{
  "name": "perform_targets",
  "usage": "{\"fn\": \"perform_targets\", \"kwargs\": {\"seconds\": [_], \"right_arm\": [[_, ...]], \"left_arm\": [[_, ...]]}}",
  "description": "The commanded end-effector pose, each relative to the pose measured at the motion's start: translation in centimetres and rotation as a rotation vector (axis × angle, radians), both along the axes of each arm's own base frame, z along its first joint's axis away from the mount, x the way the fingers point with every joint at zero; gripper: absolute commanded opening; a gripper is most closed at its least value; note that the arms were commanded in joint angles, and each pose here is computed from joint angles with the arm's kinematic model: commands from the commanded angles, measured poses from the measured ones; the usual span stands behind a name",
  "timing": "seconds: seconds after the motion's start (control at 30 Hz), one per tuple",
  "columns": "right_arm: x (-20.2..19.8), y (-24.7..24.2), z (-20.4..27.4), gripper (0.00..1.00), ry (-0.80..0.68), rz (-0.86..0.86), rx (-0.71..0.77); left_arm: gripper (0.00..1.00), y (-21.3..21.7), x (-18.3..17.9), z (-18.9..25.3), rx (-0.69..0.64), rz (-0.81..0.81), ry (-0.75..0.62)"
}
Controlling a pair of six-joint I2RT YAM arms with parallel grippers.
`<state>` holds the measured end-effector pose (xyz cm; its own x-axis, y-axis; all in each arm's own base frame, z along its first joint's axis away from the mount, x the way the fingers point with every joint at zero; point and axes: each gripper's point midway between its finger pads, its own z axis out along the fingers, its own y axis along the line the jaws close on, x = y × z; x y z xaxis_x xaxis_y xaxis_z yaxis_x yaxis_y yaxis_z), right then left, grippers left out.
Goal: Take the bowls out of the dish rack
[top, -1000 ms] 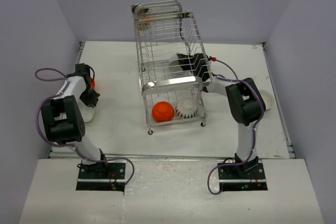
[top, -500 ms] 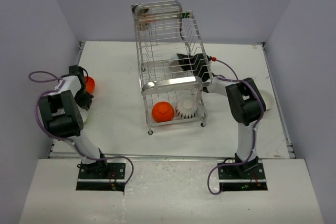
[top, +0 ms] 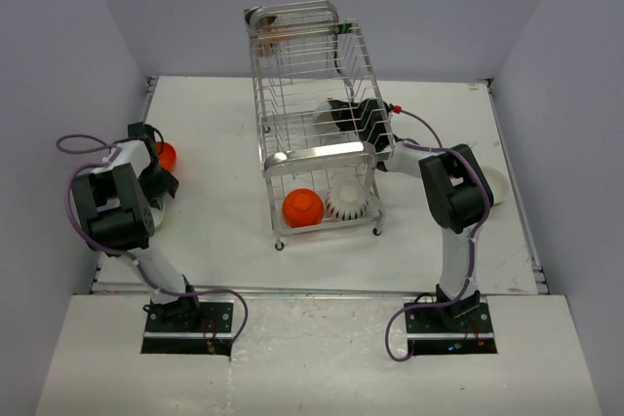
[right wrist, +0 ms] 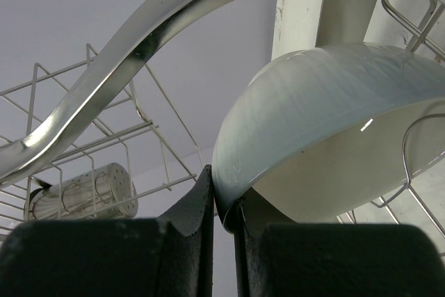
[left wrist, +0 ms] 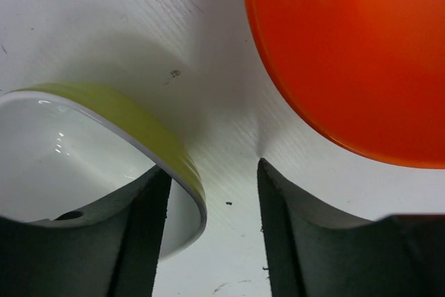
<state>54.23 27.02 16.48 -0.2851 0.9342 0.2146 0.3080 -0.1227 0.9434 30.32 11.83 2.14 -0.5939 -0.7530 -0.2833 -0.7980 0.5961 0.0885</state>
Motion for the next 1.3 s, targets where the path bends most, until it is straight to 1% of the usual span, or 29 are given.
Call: {"fn": "perform_targets", "kwargs": {"seconds": [0.0, 0.23, 0.37, 0.43, 0.8, 0.97, 1.03, 1.13, 1.27], "right_arm": [[0.2, 0.5, 9.8, 0.0, -0.235, 0.04, 0.126], [0.2, 1.0, 11.2, 0.0, -0.29, 0.072, 0.173], [0.3, 1.2, 12.2, 0.0, -0.335, 0.092, 0.192], [0.3, 1.4, 12.6, 0.0, -0.354, 0.109, 0.21], [-0.7, 0.7, 15.3, 0.0, -0.411, 0.105, 0.24], [-0.8, 0.3, 16.5, 0.0, -0.436, 0.106, 0.241], [-0.8, 0.3, 17.1, 0.0, -0.448, 0.108, 0.243], [-1.0, 0.5, 17.4, 0.0, -0.471, 0.12, 0.246], [-1.2, 0.6, 16.9, 0.0, -0.498, 0.14, 0.234]], "left_arm": [[0.55, 0.4, 1.5, 0.9, -0.002, -0.005, -0.067], [0.64, -0.2, 2.1, 1.5, -0.031, -0.017, -0.106], [0.66, -0.6, 2.7, 2.1, -0.051, -0.027, -0.139], [0.66, -0.8, 3.2, 2.7, -0.062, -0.033, -0.166], [0.66, -1.6, 3.9, 3.6, -0.104, -0.053, -0.198], [0.67, -1.9, 4.8, 5.0, -0.122, -0.065, -0.249], [0.67, -2.2, 5.2, 5.5, -0.139, -0.073, -0.271], [0.67, -3.3, 6.5, 6.6, -0.2, -0.101, -0.335], [0.67, -4.4, 7.6, 7.3, -0.261, -0.128, -0.373]]}}
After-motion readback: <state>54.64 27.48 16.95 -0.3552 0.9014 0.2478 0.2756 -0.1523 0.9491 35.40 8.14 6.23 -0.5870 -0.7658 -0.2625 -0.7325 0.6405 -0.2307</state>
